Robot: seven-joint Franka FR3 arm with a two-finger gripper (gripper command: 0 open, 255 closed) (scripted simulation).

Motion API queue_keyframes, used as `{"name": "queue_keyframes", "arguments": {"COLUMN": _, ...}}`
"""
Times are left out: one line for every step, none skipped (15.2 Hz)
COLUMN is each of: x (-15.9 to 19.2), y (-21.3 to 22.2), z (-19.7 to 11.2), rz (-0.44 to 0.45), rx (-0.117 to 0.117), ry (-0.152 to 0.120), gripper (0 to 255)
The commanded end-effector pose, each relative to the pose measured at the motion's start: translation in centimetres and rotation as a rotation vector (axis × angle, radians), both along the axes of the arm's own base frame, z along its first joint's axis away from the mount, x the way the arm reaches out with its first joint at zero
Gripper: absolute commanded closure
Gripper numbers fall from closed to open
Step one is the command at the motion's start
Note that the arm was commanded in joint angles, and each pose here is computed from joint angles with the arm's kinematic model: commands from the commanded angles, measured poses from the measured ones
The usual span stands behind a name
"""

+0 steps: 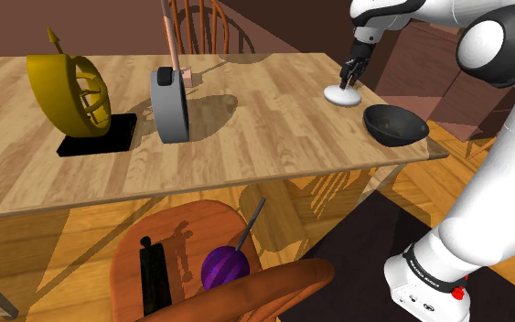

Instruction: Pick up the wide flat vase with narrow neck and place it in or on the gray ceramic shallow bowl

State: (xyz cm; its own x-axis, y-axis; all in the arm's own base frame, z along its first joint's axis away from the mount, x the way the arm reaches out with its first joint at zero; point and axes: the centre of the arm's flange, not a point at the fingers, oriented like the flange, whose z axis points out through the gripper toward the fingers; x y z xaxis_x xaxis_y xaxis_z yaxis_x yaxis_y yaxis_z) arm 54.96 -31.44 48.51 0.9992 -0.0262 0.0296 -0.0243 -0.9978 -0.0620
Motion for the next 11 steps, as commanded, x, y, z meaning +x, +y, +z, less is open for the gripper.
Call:
{"name": "queue_keyframes", "arguments": {"x": 0.0, "y": 0.0, "z": 0.0, "rz": 0.0, "rx": 0.0, "ry": 0.0, "gripper": 255}}
{"name": "queue_keyframes", "arguments": {"x": 0.0, "y": 0.0, "z": 0.0, "rz": 0.0, "rx": 0.0, "ry": 0.0, "gripper": 255}}
{"name": "queue_keyframes", "arguments": {"x": 0.0, "y": 0.0, "z": 0.0, "rz": 0.0, "rx": 0.0, "ry": 0.0, "gripper": 255}}
{"name": "queue_keyframes", "arguments": {"x": 0.0, "y": 0.0, "z": 0.0, "rz": 0.0, "rx": 0.0, "ry": 0.0, "gripper": 255}}
{"name": "queue_keyframes", "arguments": {"x": 0.0, "y": 0.0, "z": 0.0, "rz": 0.0, "rx": 0.0, "ry": 0.0, "gripper": 255}}
{"name": "queue_keyframes", "arguments": {"x": 0.0, "y": 0.0, "z": 0.0, "rz": 0.0, "rx": 0.0, "ry": 0.0, "gripper": 255}}
{"name": "queue_keyframes", "arguments": {"x": 0.0, "y": 0.0, "z": 0.0, "rz": 0.0, "rx": 0.0, "ry": 0.0, "gripper": 255}}
{"name": "queue_keyframes", "arguments": {"x": 0.0, "y": 0.0, "z": 0.0, "rz": 0.0, "rx": 0.0, "ry": 0.0, "gripper": 255}}
{"name": "queue_keyframes", "arguments": {"x": 0.0, "y": 0.0, "z": 0.0, "rz": 0.0, "rx": 0.0, "ry": 0.0, "gripper": 255}}
{"name": "queue_keyframes", "arguments": {"x": 0.0, "y": 0.0, "z": 0.5, "rz": 0.0, "rx": 0.0, "ry": 0.0, "gripper": 255}}
{"name": "queue_keyframes", "arguments": {"x": 0.0, "y": 0.0, "z": 1.0, "rz": 0.0, "rx": 0.0, "ry": 0.0, "gripper": 255}}
